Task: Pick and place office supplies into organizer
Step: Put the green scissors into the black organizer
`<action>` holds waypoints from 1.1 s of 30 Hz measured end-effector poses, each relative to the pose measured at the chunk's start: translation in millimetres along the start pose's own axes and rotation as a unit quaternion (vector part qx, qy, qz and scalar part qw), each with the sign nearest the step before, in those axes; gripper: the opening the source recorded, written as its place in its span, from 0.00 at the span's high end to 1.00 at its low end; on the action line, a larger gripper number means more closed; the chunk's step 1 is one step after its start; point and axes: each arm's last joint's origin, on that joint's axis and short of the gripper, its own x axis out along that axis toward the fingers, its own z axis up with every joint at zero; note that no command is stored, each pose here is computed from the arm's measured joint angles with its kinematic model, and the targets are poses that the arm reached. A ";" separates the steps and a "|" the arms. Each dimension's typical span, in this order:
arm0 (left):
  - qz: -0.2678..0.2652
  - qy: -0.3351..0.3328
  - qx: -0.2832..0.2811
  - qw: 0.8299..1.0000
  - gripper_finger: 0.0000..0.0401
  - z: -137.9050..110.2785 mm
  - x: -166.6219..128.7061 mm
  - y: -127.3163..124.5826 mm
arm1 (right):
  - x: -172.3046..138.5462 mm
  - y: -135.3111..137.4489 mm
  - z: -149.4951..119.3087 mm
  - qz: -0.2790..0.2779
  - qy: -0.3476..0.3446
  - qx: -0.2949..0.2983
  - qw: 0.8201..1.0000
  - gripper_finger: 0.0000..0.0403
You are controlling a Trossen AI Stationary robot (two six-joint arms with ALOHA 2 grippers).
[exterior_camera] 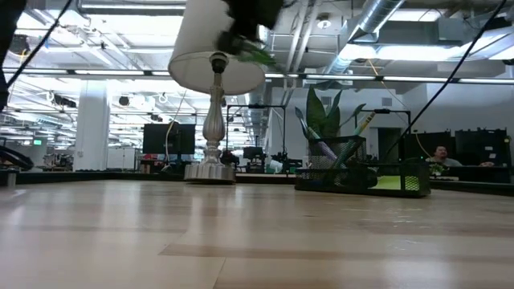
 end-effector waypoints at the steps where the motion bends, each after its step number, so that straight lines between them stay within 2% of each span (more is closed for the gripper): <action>1: 0.013 -0.019 -0.008 1.000 0.98 7.0 6.7 3.6 | -0.2 2.1 -0.2 0.004 0.000 -0.002 1.000 0.88; 4: 0.065 -0.089 0.002 0.994 0.97 35.1 20.9 4.8 | -0.2 6.4 0.0 0.013 -0.002 -0.007 1.000 0.88; 6: 0.095 -0.110 0.012 0.989 0.97 56.5 28.3 -3.0 | -0.2 6.5 0.1 0.013 -0.002 -0.003 1.000 0.88; 9: 0.089 -0.108 0.019 0.990 0.97 77.1 36.1 -18.6 | -3.5 6.0 -0.2 0.012 -0.005 0.020 1.000 0.88; 16: 0.070 -0.106 0.064 0.990 0.98 100.6 51.9 -47.1 | -16.8 4.4 -0.7 0.013 -0.021 0.030 0.999 0.88; 24: 0.075 -0.167 0.089 0.979 0.98 104.7 52.3 -50.5 | -27.3 3.0 -1.8 0.013 -0.032 0.031 0.999 0.88; 29: 0.065 -0.180 0.101 0.976 0.97 103.5 57.6 -53.9 | -27.0 3.0 -2.5 0.014 -0.028 0.030 0.999 0.88; 33: 0.048 -0.180 0.089 0.979 0.94 102.2 61.3 -57.3 | -27.2 3.3 -2.6 0.015 -0.027 0.030 0.999 0.88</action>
